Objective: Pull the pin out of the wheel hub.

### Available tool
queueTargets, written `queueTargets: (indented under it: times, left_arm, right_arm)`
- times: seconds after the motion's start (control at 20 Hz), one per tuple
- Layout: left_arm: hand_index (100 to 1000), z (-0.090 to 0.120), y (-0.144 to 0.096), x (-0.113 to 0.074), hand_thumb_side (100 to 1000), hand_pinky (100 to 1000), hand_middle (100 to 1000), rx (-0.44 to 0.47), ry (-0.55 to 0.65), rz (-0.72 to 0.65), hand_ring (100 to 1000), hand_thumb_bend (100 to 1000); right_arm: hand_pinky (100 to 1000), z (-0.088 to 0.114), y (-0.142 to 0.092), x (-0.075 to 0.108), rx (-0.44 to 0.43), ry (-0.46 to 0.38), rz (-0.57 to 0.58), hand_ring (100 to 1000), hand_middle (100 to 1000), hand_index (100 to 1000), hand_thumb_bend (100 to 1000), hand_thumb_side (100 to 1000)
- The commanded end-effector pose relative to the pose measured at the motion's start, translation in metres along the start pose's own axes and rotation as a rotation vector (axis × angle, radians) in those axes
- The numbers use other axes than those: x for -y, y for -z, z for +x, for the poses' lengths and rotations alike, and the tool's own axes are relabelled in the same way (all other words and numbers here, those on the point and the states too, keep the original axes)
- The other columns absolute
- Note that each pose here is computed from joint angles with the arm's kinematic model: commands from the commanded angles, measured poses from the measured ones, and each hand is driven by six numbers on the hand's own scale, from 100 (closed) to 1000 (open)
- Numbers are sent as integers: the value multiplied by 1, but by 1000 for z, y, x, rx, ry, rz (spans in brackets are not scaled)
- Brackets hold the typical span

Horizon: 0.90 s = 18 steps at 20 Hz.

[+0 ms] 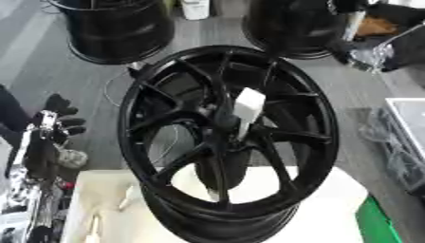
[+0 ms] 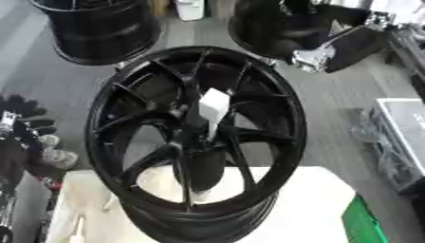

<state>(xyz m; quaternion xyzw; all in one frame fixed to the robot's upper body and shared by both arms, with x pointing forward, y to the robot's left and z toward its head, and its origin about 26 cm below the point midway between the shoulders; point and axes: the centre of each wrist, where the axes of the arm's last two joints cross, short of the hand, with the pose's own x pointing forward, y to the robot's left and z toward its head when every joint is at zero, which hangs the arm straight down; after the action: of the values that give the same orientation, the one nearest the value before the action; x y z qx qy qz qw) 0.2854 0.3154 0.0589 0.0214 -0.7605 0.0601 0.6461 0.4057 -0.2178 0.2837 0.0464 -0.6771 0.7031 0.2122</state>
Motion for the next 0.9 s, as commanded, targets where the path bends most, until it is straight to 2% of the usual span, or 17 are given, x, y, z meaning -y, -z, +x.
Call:
queueTargets:
  times: [0.05,0.1,0.3,0.5,0.6,0.75,0.9]
  left_arm:
    - [742,9,3,-3,634,652,626,26,27,-16,609,534]
    - [742,9,3,-2,634,652,626,26,27,-17,609,535]
    - [742,9,3,-2,633,652,625,27,26,-19,609,536]
    - [742,9,4,-1,634,652,625,27,25,-23,609,537]
    - [742,10,4,-1,634,651,625,27,25,-23,609,538]
    - [742,10,4,-1,634,651,625,28,25,-25,609,538]
    - [742,10,4,0,634,651,625,28,25,-25,610,538]
  right_arm:
    - [798,-4,6,6,-14,-55,99,685,931,1000,100,571]
    - [795,-6,9,5,-17,-66,121,671,935,1000,100,614]
    - [793,-14,21,-1,-20,-107,173,653,933,1000,100,599]
    - [794,-20,28,-8,-18,-134,208,653,941,1000,100,631]
    - [799,-22,30,-10,-16,-148,221,670,947,1000,100,624]
    - [813,-22,32,-12,-12,-183,242,743,964,1000,100,597]
    - [815,-21,35,-14,-12,-229,272,758,965,1000,100,592]
